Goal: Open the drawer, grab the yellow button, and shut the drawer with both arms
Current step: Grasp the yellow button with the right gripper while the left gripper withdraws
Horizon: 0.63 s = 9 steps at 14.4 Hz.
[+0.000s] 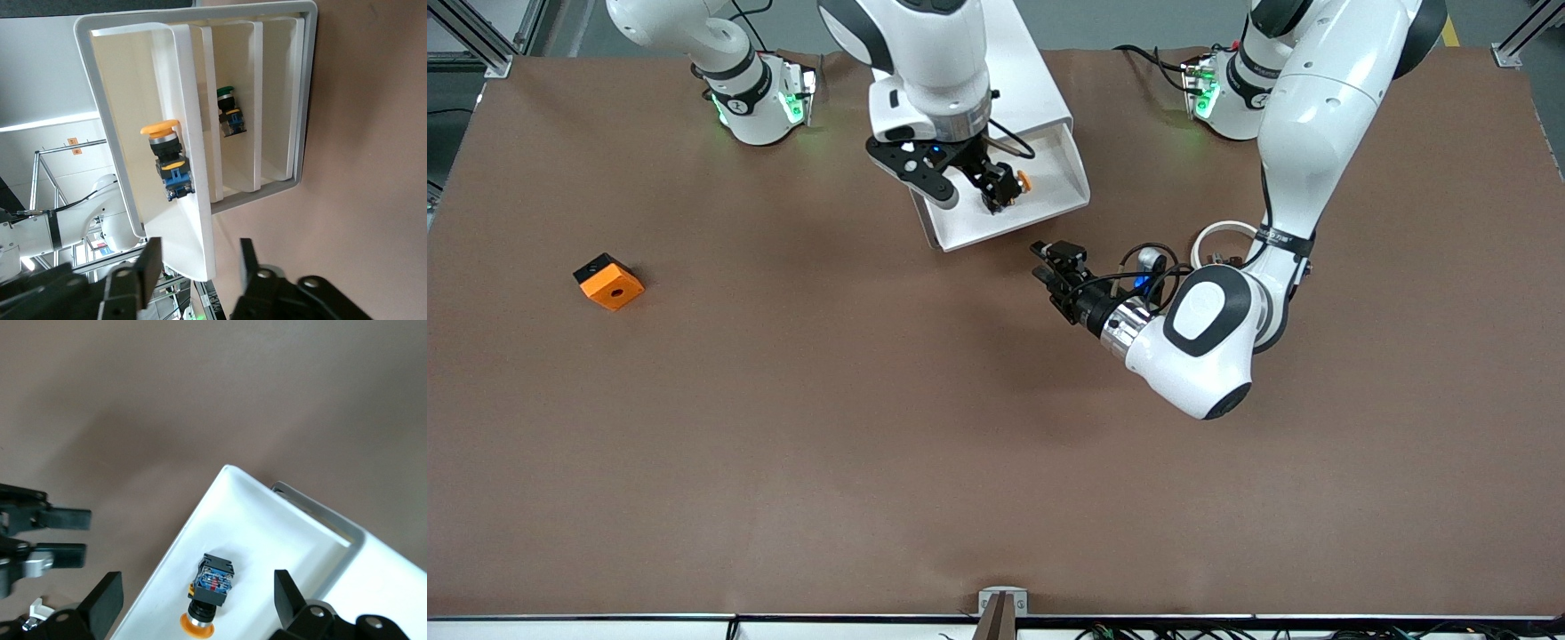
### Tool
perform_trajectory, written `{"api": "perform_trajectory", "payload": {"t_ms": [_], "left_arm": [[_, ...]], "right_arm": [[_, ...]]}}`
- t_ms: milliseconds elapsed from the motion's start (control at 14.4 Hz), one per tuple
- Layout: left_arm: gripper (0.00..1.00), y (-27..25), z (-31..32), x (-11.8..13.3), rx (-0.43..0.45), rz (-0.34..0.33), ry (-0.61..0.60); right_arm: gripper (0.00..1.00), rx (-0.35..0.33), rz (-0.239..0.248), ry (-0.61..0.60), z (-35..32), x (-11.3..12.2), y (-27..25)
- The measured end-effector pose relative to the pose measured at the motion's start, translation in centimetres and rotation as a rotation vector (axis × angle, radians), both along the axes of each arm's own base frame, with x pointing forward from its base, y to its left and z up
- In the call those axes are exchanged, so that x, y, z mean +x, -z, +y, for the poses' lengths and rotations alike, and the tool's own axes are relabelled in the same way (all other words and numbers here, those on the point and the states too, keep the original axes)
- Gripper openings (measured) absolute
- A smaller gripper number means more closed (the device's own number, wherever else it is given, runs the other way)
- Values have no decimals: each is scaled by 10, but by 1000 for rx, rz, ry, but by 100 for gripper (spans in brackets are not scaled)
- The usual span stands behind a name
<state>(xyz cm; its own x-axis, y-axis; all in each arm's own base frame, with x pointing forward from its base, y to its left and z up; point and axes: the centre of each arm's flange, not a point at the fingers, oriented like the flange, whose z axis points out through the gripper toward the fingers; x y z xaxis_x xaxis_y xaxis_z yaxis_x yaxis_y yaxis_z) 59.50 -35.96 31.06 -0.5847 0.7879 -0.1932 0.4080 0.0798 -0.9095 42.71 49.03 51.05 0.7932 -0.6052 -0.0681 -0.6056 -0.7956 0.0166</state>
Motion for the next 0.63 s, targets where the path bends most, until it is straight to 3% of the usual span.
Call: {"api": "perform_trajectory", "payload": {"t_ms": [69,278,625], "left_arm": [[73,-3,4,4,-14,-20,-1],[99,-5,32,23,-46,-108,-3],[100,3,96,49,-11,-337,120]], "right_arm": [[100,-1,0,14,5,0,9],[100,-5,-1,66,17,-4,34],[100,-50,26,169,25,-22,64]]}}
